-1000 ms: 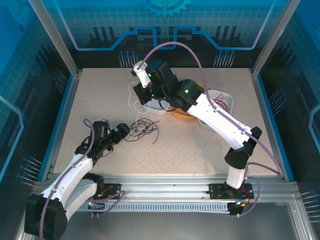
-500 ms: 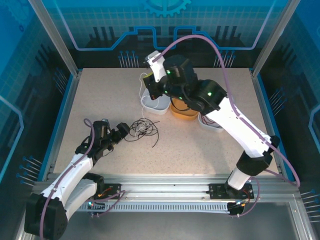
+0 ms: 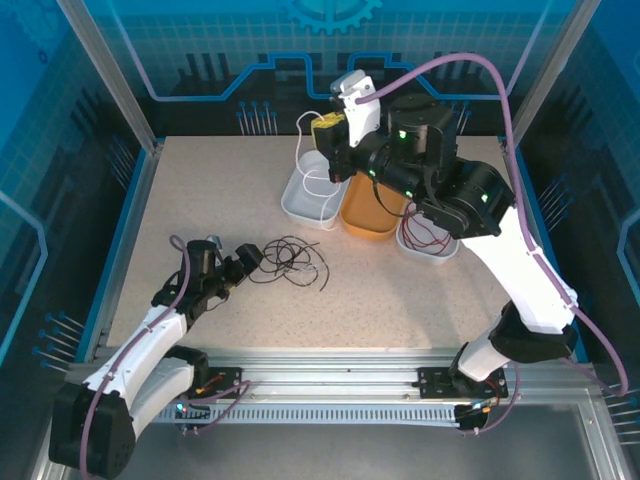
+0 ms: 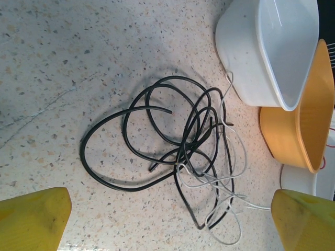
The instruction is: Untangle the cables
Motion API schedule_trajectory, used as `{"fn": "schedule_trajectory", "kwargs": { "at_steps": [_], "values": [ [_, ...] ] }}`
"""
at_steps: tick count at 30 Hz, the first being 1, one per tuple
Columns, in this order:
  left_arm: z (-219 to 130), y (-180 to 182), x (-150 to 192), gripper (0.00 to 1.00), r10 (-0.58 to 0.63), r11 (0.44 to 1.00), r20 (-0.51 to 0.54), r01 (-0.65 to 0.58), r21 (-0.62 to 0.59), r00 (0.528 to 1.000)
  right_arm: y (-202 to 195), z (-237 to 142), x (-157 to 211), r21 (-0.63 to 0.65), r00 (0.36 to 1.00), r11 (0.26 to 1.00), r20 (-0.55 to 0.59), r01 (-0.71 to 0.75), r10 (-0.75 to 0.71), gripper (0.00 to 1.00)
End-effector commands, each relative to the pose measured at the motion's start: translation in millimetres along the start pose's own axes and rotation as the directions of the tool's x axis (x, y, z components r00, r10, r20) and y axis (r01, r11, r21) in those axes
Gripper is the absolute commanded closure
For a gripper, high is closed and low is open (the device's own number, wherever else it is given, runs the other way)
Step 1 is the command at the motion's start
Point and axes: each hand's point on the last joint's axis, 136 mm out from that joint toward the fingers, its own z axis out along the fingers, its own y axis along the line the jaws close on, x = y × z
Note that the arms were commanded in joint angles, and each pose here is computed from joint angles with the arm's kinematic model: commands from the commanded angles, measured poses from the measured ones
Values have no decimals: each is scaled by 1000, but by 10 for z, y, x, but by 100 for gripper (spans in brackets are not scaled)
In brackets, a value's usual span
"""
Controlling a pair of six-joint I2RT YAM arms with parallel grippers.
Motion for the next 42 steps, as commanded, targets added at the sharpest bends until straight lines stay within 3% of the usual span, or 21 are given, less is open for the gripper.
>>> {"fn": "schedule_trajectory", "kwargs": {
  "at_steps": [1, 10, 20, 29, 35, 42],
  "values": [
    [15, -118, 5, 1, 27, 997, -15, -26, 68, 1000, -33, -303, -328, 8, 995, 1000, 99, 16, -16, 100],
    [10, -223, 26, 1, 49, 992, -29, -45, 122, 998, -323, -162, -141, 170, 998, 984, 41, 45, -53, 100],
    [-4, -175, 40, 1, 46, 994, -28, -43, 104, 999, -918, 61, 157, 288, 998, 957, -41, -29, 43, 100],
    [-13, -162, 39, 1, 50, 994, -26, -47, 96, 998, -1611, 313, 654, 439, 983, 897, -139, -48, 121, 100],
    [-15, -165, 33, 1, 53, 994, -24, -50, 95, 998, -1956, 482, 973, 524, 968, 852, -220, 13, 121, 100],
    [-11, -145, 42, 1, 52, 995, -27, -49, 88, 998, -2255, 639, 1383, 559, 936, 829, -299, 16, 184, 100]
  ]
}}
